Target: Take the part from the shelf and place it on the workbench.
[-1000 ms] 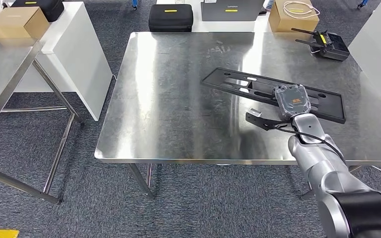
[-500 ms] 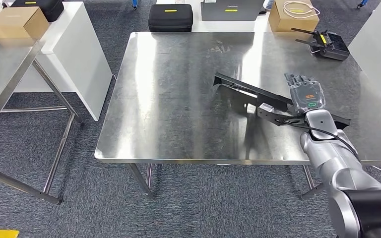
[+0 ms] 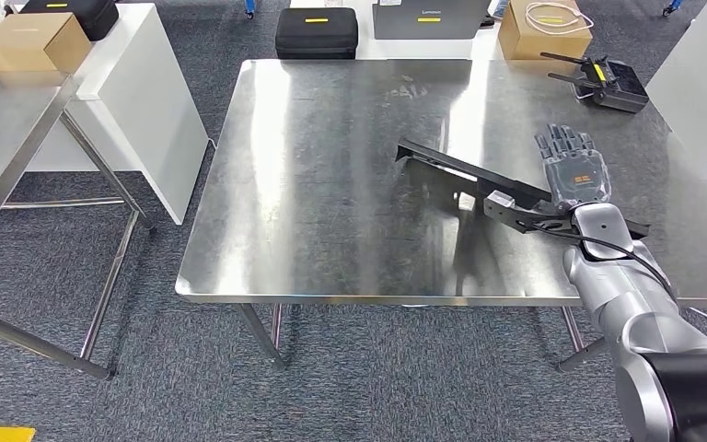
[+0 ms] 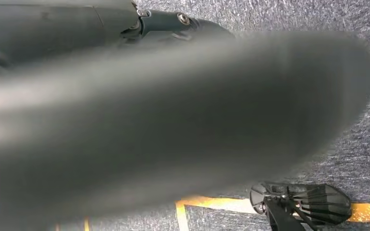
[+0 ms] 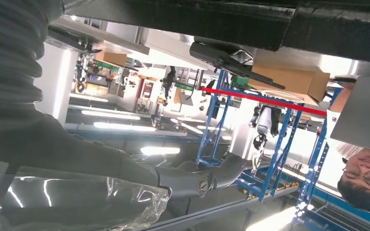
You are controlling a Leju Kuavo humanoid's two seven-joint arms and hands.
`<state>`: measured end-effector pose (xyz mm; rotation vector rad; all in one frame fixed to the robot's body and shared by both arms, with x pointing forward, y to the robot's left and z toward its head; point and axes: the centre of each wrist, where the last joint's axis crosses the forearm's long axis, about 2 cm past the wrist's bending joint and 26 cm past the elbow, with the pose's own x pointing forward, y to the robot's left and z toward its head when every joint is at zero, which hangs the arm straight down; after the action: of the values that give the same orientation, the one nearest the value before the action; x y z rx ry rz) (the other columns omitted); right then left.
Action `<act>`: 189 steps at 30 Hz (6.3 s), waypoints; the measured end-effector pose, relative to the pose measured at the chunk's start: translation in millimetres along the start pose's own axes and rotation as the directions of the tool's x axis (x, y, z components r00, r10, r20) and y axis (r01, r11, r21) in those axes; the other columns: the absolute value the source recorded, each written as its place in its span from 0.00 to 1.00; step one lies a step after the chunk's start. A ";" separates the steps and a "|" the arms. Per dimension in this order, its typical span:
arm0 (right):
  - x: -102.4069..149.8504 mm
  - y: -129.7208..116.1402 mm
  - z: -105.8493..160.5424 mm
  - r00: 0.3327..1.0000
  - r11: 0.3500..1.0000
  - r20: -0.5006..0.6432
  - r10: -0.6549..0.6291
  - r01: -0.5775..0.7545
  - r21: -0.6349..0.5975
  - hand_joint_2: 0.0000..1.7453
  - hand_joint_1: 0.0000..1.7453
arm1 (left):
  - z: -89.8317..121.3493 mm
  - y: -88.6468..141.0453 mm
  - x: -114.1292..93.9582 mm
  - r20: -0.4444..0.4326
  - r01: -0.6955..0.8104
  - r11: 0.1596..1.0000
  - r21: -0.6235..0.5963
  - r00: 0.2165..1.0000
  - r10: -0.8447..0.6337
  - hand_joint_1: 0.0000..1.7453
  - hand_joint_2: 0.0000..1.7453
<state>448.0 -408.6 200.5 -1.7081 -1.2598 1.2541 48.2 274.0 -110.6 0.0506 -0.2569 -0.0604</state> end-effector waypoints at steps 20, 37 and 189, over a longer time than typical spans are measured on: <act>-103.0 33.9 57.6 0.973 0.988 -0.210 -0.092 0.116 0.101 0.00 0.00 | 1.9 -14.4 -3.6 -0.072 -0.050 0.995 -0.086 0.996 0.044 0.00 0.00; -184.3 72.4 247.9 0.898 0.929 -0.395 -0.192 0.296 0.221 0.00 0.00 | 4.6 -31.7 -6.5 -0.050 -0.069 0.972 -0.227 0.997 0.059 0.00 0.00; 218.1 99.2 474.5 -0.317 0.122 -0.933 -0.168 0.933 -0.339 1.00 0.00 | 8.4 -52.3 -5.7 -0.112 0.039 0.998 0.050 0.993 -0.033 0.00 0.00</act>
<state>45.7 -246.7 -107.0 -0.4165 -0.5236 -0.3585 37.7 221.9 -106.9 0.1106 -0.1460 -0.0867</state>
